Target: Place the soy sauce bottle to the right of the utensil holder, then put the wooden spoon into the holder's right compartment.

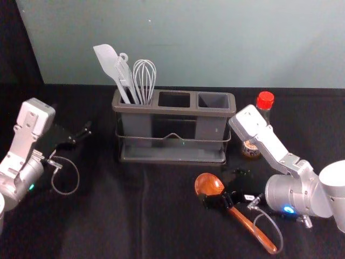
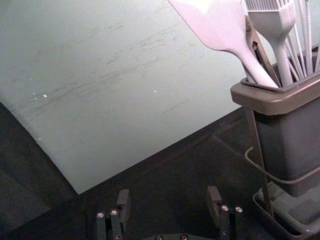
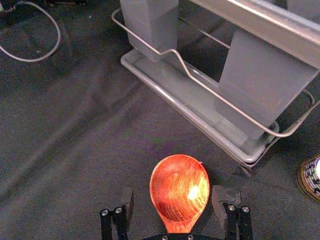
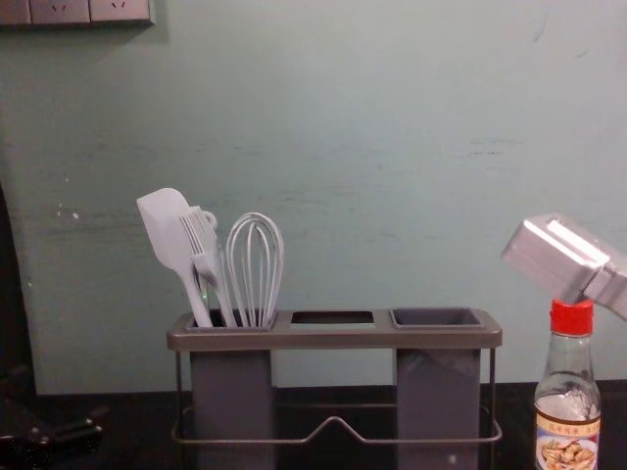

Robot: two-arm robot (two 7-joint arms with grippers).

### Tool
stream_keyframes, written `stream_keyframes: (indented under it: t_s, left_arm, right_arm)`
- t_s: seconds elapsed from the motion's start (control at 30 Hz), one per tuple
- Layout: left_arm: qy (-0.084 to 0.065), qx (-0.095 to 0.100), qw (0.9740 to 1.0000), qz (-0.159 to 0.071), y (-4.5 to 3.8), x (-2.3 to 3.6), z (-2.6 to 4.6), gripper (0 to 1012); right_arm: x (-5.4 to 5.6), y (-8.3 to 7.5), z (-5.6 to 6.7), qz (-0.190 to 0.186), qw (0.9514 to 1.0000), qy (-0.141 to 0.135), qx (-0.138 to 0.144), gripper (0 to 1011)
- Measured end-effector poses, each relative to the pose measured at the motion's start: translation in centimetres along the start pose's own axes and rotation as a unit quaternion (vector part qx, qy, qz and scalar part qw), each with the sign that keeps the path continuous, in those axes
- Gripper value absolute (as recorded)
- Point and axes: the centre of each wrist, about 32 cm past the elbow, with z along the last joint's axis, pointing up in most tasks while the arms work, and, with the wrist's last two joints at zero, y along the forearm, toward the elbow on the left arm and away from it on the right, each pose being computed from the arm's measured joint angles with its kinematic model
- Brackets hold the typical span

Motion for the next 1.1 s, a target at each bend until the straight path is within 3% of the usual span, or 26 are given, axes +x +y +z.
stream_keyframes:
  t_s: [1.1]
  left_arm:
    - [0.0, 0.0, 1.0, 0.0, 0.0, 0.0, 0.0, 1005]
  right_arm:
    - [0.7, 2.2, 0.0, -0.001, 0.9999, -0.013, -0.01, 1003]
